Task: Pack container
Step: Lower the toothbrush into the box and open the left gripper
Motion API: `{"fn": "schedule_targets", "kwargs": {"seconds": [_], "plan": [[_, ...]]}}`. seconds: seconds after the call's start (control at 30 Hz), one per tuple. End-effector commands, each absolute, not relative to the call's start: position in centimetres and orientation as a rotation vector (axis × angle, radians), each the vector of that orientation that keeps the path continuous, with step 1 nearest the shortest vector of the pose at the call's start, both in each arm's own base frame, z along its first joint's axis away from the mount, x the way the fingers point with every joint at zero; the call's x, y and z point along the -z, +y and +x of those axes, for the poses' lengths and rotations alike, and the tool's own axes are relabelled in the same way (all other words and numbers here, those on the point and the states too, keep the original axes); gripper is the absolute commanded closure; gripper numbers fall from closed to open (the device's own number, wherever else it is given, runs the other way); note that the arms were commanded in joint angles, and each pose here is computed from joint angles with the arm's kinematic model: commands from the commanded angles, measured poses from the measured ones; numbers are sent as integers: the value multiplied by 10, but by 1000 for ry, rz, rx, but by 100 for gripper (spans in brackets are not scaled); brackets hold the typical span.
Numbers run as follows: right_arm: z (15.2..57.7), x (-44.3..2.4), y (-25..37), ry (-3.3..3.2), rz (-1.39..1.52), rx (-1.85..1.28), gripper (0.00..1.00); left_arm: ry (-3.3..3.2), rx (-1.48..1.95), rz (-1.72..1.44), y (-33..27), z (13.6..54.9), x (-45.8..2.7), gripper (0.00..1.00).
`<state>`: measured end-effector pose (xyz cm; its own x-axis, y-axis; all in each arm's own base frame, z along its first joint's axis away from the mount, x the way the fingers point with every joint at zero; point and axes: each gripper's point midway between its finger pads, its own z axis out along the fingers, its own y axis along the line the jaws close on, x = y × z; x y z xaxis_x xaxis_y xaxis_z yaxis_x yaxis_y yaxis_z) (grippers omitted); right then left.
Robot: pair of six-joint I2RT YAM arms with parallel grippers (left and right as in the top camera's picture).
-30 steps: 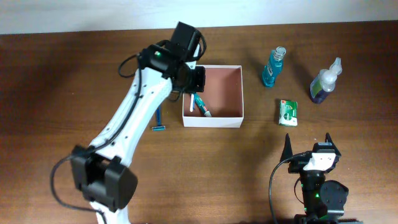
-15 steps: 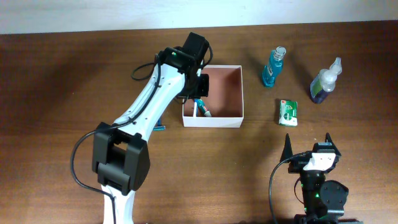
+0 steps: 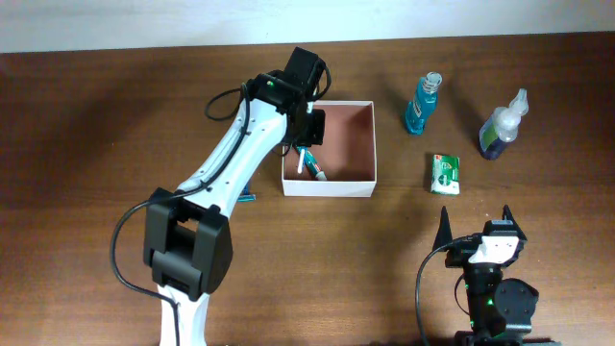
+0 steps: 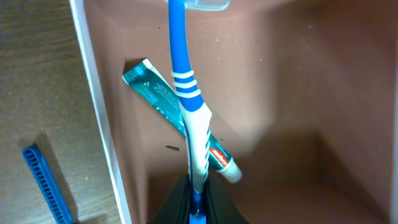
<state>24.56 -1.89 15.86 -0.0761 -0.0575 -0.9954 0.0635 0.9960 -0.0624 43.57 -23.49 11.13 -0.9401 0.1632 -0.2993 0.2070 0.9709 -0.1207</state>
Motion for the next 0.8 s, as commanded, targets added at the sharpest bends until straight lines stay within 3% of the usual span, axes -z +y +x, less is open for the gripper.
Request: {"fn": "schedule_targets", "kwargs": {"seconds": [0.0,0.77], "plan": [[246,-157,-15,1644,-15,90,2,2850,162,386,-235,438,-88,91],[246,-157,-15,1644,-15,90,2,2804,144,606,-238,439,-85,91]]}}
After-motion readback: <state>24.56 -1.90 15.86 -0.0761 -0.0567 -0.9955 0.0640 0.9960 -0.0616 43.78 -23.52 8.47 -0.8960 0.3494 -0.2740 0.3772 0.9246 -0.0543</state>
